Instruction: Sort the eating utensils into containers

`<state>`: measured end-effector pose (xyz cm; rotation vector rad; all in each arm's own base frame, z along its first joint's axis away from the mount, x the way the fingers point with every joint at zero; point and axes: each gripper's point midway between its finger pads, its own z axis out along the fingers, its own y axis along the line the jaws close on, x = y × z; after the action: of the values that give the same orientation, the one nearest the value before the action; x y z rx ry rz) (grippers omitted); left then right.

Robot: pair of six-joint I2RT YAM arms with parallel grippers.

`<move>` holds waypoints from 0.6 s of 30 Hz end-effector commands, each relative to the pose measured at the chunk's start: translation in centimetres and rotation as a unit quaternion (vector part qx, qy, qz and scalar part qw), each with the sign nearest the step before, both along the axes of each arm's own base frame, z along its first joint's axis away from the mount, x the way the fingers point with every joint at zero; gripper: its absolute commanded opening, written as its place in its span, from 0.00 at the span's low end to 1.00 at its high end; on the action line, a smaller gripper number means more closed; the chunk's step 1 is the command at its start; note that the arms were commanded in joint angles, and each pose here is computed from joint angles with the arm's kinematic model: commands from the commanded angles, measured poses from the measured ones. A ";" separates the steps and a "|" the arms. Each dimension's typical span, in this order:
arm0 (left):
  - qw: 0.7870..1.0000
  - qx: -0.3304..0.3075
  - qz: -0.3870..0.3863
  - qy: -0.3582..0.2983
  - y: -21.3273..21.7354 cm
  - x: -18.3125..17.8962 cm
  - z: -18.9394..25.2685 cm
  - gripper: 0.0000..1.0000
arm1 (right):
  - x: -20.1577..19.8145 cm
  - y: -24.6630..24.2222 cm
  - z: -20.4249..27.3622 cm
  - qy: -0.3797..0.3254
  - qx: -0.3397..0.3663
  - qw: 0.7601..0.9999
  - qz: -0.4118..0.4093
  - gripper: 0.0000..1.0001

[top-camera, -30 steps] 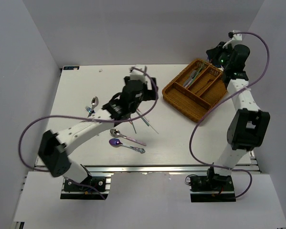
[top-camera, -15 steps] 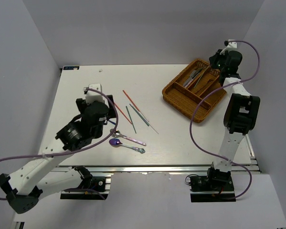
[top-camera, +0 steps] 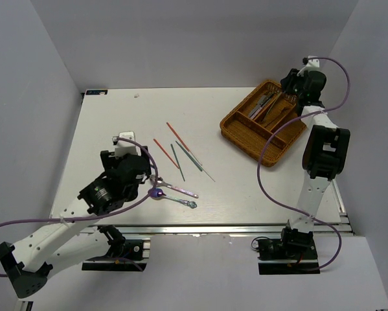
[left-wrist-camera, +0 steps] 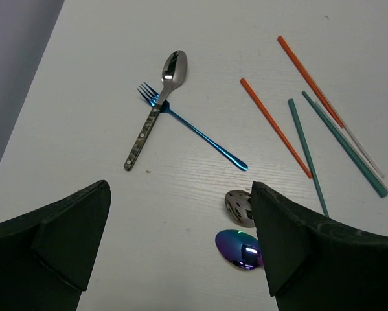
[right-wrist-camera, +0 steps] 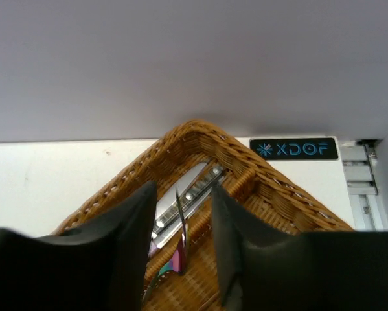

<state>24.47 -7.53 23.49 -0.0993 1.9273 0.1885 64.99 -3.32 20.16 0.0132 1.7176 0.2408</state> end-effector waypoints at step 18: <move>0.990 0.009 0.126 -0.059 4.9 -1.1 0.3 0.98 | -2.1 2.5 10.2 0.031 0.001 0.995 -0.094 0.89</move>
<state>23.69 -3.99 23.01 -0.2556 1.8382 0.3167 64.68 -5.39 23.03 0.2559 1.8048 0.1429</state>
